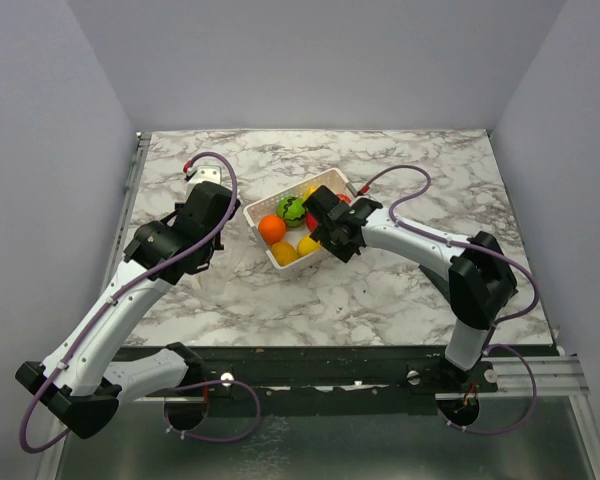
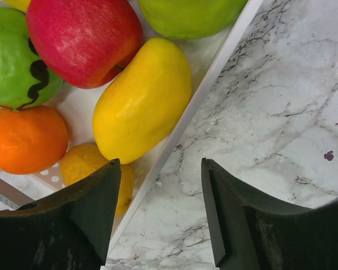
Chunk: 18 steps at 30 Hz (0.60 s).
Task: Place the food in the zip-top bag and seal the zipper
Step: Adjust the bin at the center of the board.
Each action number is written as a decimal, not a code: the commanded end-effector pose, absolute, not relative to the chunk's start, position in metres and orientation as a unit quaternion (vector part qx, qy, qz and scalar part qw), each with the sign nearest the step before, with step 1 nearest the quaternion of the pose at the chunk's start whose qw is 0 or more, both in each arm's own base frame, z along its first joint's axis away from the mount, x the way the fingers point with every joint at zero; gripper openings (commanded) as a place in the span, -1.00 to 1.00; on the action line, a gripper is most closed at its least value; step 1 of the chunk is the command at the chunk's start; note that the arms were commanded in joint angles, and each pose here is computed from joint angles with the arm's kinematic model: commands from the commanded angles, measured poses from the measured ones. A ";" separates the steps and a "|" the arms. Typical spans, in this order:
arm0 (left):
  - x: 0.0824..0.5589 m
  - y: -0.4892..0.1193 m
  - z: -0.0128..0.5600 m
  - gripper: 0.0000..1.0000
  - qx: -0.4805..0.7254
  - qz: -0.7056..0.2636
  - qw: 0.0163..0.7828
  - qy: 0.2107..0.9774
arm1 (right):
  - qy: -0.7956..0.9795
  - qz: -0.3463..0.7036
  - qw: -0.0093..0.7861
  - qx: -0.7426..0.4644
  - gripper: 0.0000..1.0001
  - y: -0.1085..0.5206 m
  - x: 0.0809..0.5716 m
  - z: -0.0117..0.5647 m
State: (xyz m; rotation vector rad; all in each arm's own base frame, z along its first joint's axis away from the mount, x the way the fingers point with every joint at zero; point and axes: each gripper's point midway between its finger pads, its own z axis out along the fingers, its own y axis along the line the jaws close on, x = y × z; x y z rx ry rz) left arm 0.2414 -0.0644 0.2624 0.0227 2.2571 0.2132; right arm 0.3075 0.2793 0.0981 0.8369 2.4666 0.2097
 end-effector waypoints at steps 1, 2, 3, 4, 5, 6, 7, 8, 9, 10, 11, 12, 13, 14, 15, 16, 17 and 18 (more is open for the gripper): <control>0.238 -0.058 0.266 -1.00 0.011 0.092 0.429 0.898 | 0.911 0.079 0.246 0.323 0.18 0.285 0.312 0.084; 0.238 -0.058 0.266 -1.00 0.010 0.093 0.430 0.898 | 0.911 0.078 0.244 0.324 0.13 0.285 0.311 0.082; 0.237 -0.057 0.266 -1.00 0.010 0.094 0.430 0.898 | 0.911 0.077 0.243 0.323 0.11 0.285 0.311 0.080; 0.237 -0.057 0.266 -1.00 0.010 0.095 0.430 0.898 | 0.911 0.076 0.243 0.324 0.08 0.285 0.311 0.079; 0.237 -0.056 0.266 -1.00 0.010 0.096 0.430 0.898 | 0.912 0.074 0.243 0.324 0.04 0.284 0.311 0.077; 0.237 -0.056 0.266 -1.00 0.011 0.097 0.429 0.898 | 0.912 0.072 0.242 0.323 0.00 0.283 0.311 0.076; 0.237 -0.056 0.265 -1.00 0.011 0.097 0.429 0.898 | 0.912 0.070 0.242 0.323 -0.03 0.282 0.311 0.075; 0.237 -0.056 0.265 -1.00 0.011 0.098 0.429 0.898 | 0.913 0.068 0.242 0.323 -0.07 0.281 0.311 0.073; 0.237 -0.056 0.265 -1.00 0.011 0.098 0.428 0.898 | 0.913 0.066 0.241 0.323 -0.12 0.279 0.310 0.072; 0.237 -0.055 0.265 -1.00 0.010 0.098 0.429 0.898 | 0.913 0.064 0.241 0.324 -0.19 0.277 0.310 0.071; 0.237 -0.055 0.265 -1.00 0.010 0.099 0.429 0.898 | 0.912 0.063 0.242 0.324 -0.27 0.275 0.310 0.070; 0.236 -0.055 0.266 -1.00 0.009 0.100 0.430 0.897 | 0.912 0.062 0.244 0.324 -0.34 0.272 0.311 0.070; 0.237 -0.054 0.266 -1.00 0.008 0.101 0.431 0.897 | 0.912 0.062 0.246 0.322 -0.43 0.271 0.310 0.070; 0.237 -0.054 0.266 -1.00 0.008 0.102 0.431 0.897 | 0.912 0.062 0.249 0.322 -0.51 0.269 0.311 0.071; 0.237 -0.054 0.266 -1.00 0.008 0.102 0.431 0.897 | 0.912 0.063 0.250 0.320 -0.61 0.268 0.311 0.071; 0.237 -0.054 0.266 -1.00 0.008 0.102 0.430 0.897 | 0.912 0.062 0.250 0.318 -0.74 0.266 0.311 0.071; 0.237 -0.054 0.266 -1.00 0.008 0.102 0.430 0.897 | 0.913 0.062 0.251 0.316 -0.85 0.264 0.311 0.071; 0.237 -0.054 0.266 -1.00 0.008 0.102 0.430 0.897 | 0.914 0.061 0.252 0.313 -0.96 0.263 0.311 0.072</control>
